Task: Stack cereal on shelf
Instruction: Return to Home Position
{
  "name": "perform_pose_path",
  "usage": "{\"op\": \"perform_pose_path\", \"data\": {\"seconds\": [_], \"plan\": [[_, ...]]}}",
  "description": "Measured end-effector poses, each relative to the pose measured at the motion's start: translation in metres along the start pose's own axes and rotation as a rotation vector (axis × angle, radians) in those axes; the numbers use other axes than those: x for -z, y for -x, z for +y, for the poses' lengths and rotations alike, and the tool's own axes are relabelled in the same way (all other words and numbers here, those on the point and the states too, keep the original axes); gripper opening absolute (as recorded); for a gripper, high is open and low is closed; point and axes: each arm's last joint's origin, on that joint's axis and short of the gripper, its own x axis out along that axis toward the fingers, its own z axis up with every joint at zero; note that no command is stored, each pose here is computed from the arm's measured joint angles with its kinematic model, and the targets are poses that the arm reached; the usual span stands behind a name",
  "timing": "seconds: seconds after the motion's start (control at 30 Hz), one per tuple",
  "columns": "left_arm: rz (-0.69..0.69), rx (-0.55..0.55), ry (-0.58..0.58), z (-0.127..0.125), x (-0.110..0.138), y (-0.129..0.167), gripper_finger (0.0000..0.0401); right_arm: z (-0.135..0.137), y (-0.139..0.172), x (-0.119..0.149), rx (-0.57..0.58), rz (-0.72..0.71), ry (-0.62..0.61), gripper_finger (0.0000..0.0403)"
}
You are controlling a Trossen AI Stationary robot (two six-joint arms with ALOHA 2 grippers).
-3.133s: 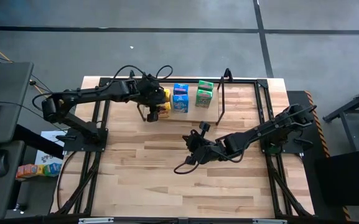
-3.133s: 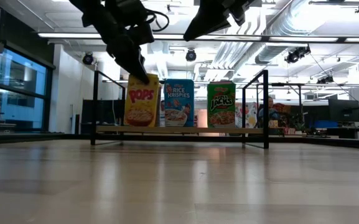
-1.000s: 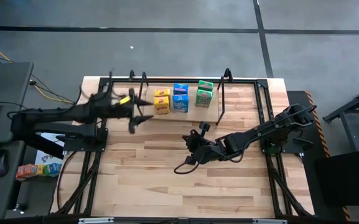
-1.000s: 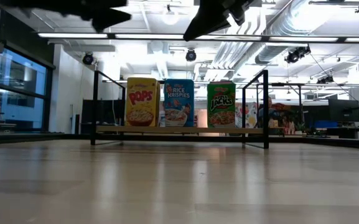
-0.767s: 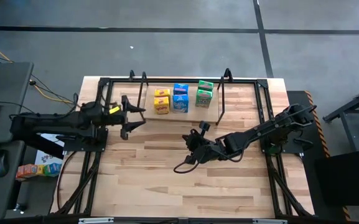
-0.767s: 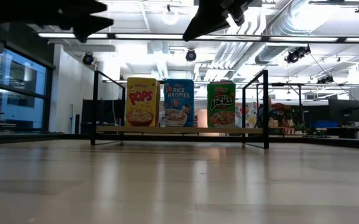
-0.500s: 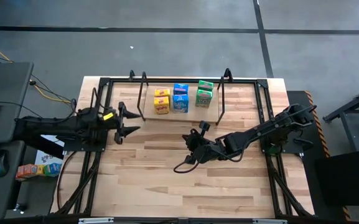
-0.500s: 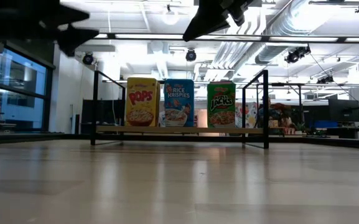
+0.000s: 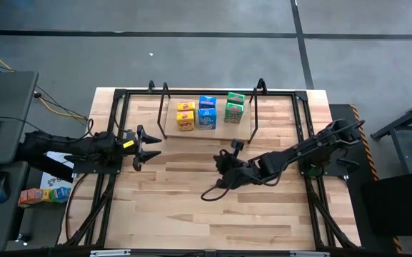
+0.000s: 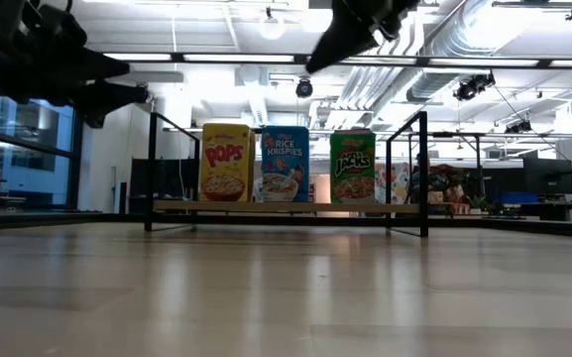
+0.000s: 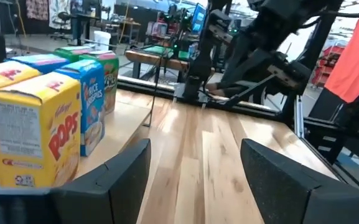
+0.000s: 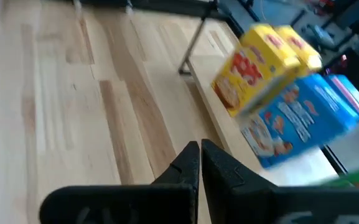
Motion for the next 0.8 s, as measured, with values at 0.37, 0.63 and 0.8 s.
{"op": "perform_pose_path", "data": {"seconds": [0.37, 0.63, 0.8], "plan": [[-0.004, -0.024, -0.067, 0.001, 0.000, 0.000, 0.0054, -0.046, 0.038, 0.024, 0.047, 0.193, -0.076, 0.0000], [-0.006, -0.022, -0.097, 0.000, 0.000, 0.000, 0.0010, -0.082, 0.064, 0.103, -0.171, -0.002, -0.328, 0.0000], [-0.001, 0.007, -0.142, 0.000, 0.000, 0.000, 0.0008, -0.103, 0.064, 0.153, -0.337, -0.194, -0.405, 0.0000]]}}
